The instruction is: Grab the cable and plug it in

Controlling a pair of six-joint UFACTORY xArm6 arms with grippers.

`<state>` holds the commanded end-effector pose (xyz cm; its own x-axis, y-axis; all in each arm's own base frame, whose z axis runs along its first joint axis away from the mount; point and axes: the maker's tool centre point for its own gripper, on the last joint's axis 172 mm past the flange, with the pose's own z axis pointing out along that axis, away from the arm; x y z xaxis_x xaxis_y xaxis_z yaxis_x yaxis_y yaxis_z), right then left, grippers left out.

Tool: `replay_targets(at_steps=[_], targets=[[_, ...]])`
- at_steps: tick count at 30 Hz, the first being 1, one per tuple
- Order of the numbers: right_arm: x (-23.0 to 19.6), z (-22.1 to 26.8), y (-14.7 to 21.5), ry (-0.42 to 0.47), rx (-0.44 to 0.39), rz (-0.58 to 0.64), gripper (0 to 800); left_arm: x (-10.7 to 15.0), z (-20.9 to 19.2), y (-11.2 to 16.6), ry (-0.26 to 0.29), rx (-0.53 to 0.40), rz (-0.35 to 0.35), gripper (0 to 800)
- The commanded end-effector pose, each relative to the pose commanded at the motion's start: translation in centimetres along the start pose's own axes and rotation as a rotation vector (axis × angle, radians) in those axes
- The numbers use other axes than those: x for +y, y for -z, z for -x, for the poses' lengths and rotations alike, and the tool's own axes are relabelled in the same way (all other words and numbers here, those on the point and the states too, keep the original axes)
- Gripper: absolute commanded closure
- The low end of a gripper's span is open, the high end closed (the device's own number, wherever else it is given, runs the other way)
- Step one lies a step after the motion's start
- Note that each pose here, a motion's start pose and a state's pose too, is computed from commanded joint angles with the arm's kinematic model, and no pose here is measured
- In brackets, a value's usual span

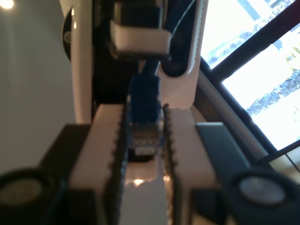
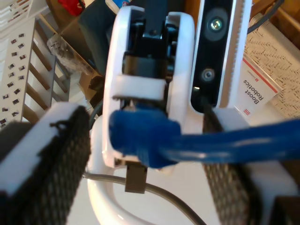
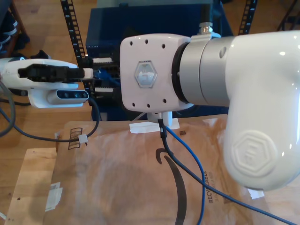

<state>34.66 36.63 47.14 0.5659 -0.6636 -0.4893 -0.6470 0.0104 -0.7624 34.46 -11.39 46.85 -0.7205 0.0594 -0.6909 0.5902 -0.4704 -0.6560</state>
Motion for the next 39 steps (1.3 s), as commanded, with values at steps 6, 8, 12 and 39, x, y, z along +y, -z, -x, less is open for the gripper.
replay_targets(at_steps=[6,8,12,39], targets=[[0.0,0.1,0.1,0.001,-0.002,-0.001,531,0.0,0.0,0.0,-0.002,0.0,0.0,794],[0.0,0.0,0.1,0.0,-0.001,-0.001,567,0.0,0.0,0.0,-0.002,0.0,0.0,794],[-1.7,-0.1,0.6,0.005,0.005,-0.07,747,-0.6,-0.1,-0.1,-0.001,0.004,-0.016,216],[-4.4,-21.1,5.9,-0.069,0.406,-0.328,799,-1.6,-16.1,10.4,0.138,0.704,0.536,0]])
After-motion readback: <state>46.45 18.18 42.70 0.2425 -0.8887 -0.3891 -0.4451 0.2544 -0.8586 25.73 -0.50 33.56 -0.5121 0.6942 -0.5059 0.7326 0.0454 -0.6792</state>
